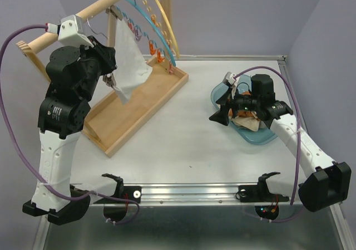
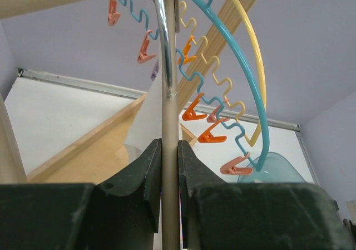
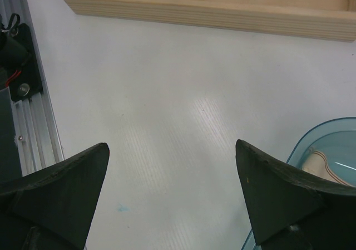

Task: Remove the underwear clipped to the hanger
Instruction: Pick up the hanger from the clothesline.

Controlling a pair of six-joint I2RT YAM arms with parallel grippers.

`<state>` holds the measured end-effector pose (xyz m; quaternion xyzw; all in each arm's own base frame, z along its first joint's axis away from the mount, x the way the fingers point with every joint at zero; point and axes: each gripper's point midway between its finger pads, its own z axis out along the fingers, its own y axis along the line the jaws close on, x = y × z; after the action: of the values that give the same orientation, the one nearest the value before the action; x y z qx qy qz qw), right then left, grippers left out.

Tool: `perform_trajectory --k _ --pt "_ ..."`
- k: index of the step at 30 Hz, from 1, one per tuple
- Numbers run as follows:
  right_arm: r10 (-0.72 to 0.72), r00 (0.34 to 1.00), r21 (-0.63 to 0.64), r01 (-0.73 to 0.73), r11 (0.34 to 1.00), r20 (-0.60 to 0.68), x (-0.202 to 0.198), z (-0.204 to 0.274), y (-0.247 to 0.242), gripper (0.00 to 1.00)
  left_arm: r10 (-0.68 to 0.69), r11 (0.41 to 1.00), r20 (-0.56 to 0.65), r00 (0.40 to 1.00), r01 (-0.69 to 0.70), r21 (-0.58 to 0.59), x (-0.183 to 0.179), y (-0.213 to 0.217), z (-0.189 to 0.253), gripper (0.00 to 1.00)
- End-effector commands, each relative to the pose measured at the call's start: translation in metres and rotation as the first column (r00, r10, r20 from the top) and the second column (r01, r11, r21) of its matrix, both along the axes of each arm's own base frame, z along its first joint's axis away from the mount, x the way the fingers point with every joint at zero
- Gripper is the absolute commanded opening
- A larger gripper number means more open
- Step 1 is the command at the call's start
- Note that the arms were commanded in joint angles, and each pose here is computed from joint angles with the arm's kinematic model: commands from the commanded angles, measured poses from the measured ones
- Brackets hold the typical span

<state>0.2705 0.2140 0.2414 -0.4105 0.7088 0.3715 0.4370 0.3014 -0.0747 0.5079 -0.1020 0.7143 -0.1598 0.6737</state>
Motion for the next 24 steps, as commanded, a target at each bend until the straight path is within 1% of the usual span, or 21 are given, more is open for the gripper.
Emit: perform_trajectory --k 1,7,24 --pt "0.005 1.000 0.004 -0.005 1.000 0.026 0.003 -0.003 0.002 1.00 -0.030 0.999 0.135 0.990 0.036 -0.041 -0.017 -0.001 0.035 0.00" --pt "0.004 1.000 0.001 -0.004 1.000 0.023 0.004 -0.005 0.002 1.00 -0.053 0.998 0.127 0.990 0.058 -0.033 -0.020 -0.004 0.029 0.00" --pt "0.025 0.999 0.003 -0.025 1.000 0.025 0.001 -0.007 0.003 1.00 -0.153 0.988 0.152 0.976 0.153 0.012 -0.051 -0.010 0.021 0.00"
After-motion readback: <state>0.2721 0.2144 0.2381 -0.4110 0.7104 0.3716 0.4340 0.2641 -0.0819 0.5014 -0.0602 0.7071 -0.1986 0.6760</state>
